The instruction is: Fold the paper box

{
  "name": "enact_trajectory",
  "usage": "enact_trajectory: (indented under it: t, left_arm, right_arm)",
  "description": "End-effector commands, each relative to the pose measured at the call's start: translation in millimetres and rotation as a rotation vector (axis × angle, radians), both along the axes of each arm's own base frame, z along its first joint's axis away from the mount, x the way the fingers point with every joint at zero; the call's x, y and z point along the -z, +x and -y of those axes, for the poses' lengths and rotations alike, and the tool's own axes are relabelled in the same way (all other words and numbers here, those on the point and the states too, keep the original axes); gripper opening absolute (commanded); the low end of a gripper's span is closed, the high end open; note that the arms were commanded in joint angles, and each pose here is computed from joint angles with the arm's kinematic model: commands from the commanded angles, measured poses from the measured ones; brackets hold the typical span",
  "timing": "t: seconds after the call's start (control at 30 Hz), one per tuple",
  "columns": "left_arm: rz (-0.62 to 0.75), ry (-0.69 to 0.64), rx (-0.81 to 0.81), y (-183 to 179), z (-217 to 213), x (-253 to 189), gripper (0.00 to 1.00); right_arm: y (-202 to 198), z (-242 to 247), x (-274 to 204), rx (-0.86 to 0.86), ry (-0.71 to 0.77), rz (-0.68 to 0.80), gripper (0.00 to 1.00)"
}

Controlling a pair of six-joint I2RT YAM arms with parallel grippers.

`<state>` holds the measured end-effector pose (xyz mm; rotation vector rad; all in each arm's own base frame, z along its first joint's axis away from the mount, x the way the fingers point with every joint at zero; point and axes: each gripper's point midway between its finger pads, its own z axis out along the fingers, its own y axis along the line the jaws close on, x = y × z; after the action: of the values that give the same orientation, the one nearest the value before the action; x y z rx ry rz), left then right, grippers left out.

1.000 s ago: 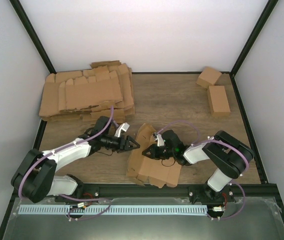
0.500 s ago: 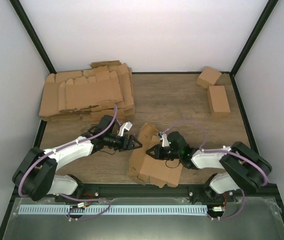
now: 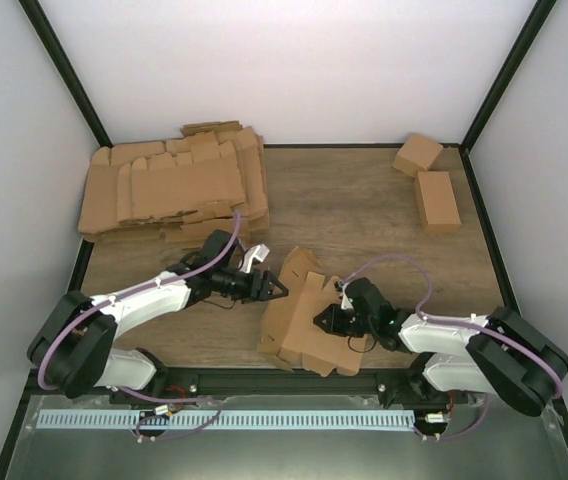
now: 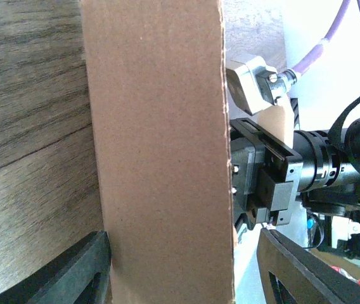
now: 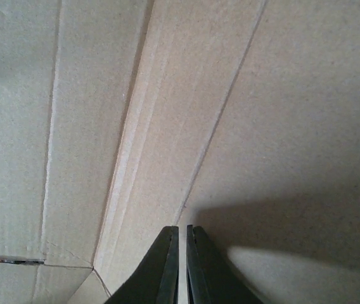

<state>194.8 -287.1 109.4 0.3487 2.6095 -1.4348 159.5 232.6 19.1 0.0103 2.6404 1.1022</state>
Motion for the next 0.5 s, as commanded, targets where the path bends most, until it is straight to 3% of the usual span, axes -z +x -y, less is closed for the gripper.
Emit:
enact_trajectory:
  t: [0.0, 0.47]
  left_arm:
    - [0.029, -0.011, 0.015, 4, 8, -7, 0.66]
    - [0.029, -0.003, 0.052, -1, 21, -7, 0.63]
  right_arm:
    - [-7, 10, 22, 0.026, -0.076, -0.075, 0.07]
    - [-9, -14, 36, -0.026, -0.009, -0.159, 0.02]
